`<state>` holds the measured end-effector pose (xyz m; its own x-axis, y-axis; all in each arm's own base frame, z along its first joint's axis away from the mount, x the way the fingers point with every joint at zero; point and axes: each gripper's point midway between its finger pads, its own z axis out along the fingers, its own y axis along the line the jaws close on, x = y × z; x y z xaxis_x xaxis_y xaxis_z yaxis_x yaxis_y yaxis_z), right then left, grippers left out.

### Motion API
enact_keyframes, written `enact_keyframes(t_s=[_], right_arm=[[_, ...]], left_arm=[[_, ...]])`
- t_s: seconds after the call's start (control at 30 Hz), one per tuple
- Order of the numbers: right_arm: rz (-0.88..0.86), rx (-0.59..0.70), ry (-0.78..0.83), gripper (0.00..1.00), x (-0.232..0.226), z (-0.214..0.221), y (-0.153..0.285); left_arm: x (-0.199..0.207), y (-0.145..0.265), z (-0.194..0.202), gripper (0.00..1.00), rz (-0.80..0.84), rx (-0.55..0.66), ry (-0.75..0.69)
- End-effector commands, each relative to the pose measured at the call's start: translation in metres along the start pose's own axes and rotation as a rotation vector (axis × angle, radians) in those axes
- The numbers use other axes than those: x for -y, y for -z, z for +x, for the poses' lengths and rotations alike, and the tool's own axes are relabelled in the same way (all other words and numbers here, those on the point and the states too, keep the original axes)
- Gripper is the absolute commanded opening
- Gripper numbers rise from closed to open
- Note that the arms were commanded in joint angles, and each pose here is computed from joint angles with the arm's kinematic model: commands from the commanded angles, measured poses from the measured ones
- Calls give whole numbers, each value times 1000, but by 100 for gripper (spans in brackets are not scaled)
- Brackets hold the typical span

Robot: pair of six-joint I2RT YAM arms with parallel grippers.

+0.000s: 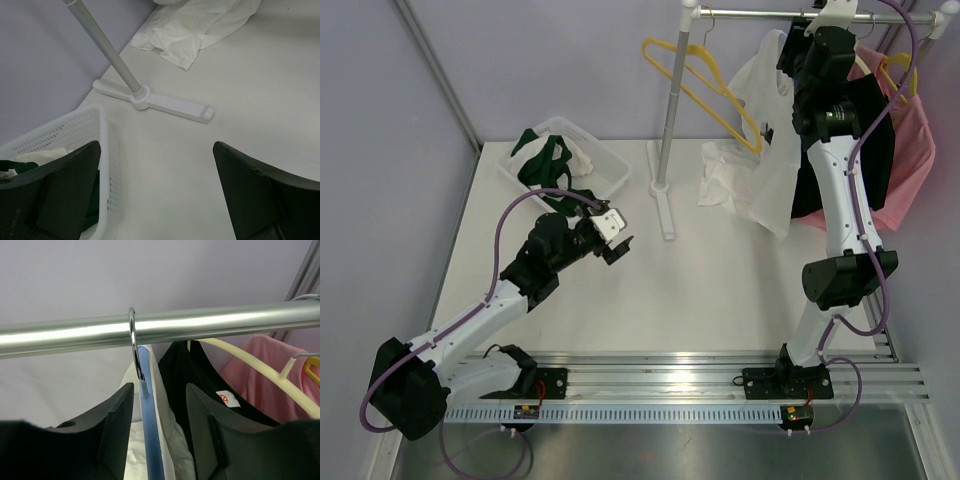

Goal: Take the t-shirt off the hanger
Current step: Grab a hanger with a tshirt on it with the right arm

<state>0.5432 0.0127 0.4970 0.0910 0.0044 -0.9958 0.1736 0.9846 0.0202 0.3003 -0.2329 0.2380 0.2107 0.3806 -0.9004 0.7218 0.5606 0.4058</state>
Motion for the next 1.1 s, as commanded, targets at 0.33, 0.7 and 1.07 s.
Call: enact_keyframes(t_s=[0.33, 0.7, 1.07], right_arm=[[-27, 63, 0, 37, -10, -6, -23], [-25, 84, 1, 18, -9, -7, -24], [-21, 95, -17, 0, -8, -12, -19]], left_arm=[[-7, -2, -24, 99, -6, 66, -11], [-6, -2, -25, 99, -1, 66, -11], [-4, -4, -22, 99, 7, 60, -12]])
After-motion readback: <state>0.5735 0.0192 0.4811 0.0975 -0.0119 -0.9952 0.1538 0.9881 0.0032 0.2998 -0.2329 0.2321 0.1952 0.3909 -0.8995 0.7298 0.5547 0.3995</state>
